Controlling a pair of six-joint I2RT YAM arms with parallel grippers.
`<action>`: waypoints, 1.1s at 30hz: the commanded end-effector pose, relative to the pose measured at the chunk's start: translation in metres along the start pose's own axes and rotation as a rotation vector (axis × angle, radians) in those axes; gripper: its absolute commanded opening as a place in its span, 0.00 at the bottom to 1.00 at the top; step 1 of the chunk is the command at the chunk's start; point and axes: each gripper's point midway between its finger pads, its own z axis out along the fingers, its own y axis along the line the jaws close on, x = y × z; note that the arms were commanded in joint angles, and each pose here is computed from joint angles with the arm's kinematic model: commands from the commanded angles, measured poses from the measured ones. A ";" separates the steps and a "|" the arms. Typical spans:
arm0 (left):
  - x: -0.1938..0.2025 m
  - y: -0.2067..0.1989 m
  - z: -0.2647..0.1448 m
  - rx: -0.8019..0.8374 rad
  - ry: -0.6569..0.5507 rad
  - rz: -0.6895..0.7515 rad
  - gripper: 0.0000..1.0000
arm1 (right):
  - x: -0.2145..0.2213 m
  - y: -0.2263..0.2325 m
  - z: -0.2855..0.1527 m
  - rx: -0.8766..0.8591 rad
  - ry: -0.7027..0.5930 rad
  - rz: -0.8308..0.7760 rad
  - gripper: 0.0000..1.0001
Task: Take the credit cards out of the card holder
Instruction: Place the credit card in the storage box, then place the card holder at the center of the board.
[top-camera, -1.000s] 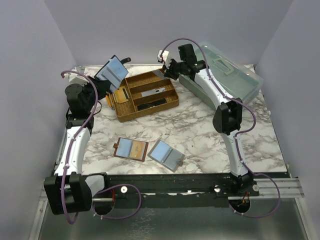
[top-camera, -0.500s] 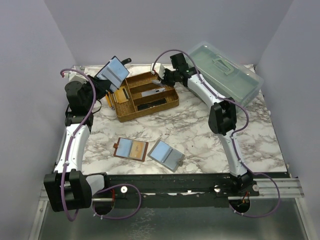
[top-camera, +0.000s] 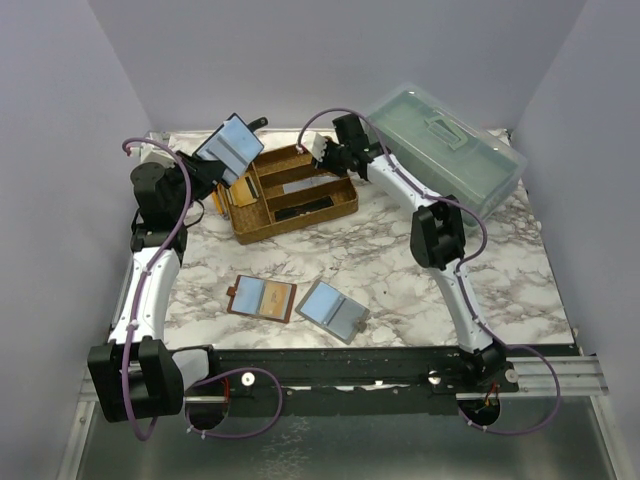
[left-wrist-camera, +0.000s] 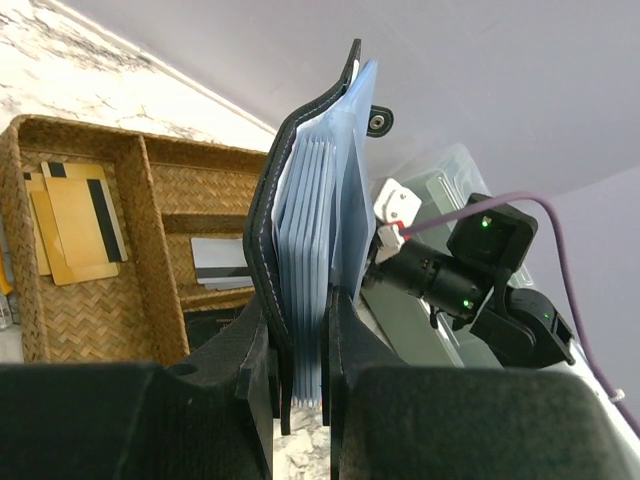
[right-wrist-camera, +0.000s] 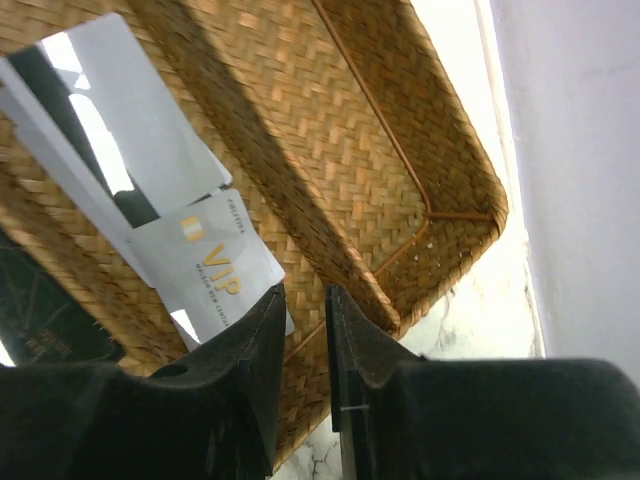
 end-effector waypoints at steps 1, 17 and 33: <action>-0.003 -0.017 -0.006 0.081 -0.006 -0.004 0.00 | -0.007 -0.031 -0.005 0.157 0.014 0.092 0.30; 0.036 -0.038 -0.019 0.249 0.140 -0.055 0.00 | -0.097 0.069 -0.182 -0.338 -0.230 0.348 0.42; 0.141 -0.076 -0.054 0.348 0.368 -0.032 0.00 | -0.098 0.114 -0.318 -0.490 -0.407 0.465 0.48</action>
